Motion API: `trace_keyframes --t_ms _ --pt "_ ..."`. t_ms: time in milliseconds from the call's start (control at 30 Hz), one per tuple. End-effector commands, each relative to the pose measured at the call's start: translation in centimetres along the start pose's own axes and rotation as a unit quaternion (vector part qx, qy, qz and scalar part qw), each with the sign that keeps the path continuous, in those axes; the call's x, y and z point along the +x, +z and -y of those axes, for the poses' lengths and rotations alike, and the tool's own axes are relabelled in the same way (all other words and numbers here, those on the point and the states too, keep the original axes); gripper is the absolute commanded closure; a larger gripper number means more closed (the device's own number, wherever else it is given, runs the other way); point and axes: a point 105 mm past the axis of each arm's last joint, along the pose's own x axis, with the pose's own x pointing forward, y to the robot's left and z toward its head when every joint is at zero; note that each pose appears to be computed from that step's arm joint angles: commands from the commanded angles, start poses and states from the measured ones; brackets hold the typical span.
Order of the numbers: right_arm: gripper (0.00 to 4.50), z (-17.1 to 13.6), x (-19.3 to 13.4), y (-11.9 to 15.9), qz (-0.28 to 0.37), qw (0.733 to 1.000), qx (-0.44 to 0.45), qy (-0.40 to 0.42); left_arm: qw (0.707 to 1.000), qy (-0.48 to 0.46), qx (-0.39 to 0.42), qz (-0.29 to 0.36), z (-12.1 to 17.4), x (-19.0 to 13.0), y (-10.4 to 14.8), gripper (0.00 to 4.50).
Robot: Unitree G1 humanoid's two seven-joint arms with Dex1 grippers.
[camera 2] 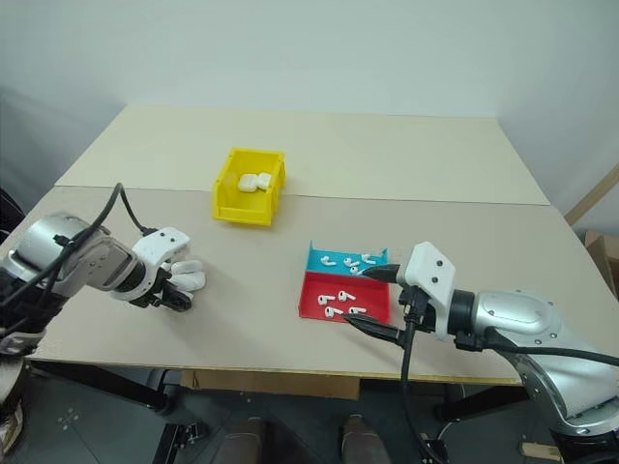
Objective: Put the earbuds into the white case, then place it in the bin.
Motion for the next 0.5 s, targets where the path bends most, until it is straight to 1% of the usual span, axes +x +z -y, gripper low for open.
trace_keyframes --t_ms 33,233,400,500 --pt "0.0 -0.2 -0.6 1.0 0.006 1.0 -0.021 -0.006 0.998 0.054 -0.02 0.003 -1.6 0.0 0.4 1.58" --pt "0.0 -0.8 -0.7 0.8 0.007 1.0 -0.017 -0.005 0.997 0.073 -0.033 0.014 -2.3 -0.3 1.2 1.58" --pt "0.0 -1.0 -0.7 0.7 0.007 1.0 -0.015 -0.003 0.992 0.113 -0.048 0.022 -3.7 -0.6 1.4 1.58" --pt "0.0 -1.0 -0.7 0.7 0.008 1.0 -0.013 0.0 0.996 0.08 -0.03 0.021 -2.9 -1.1 1.1 1.58"
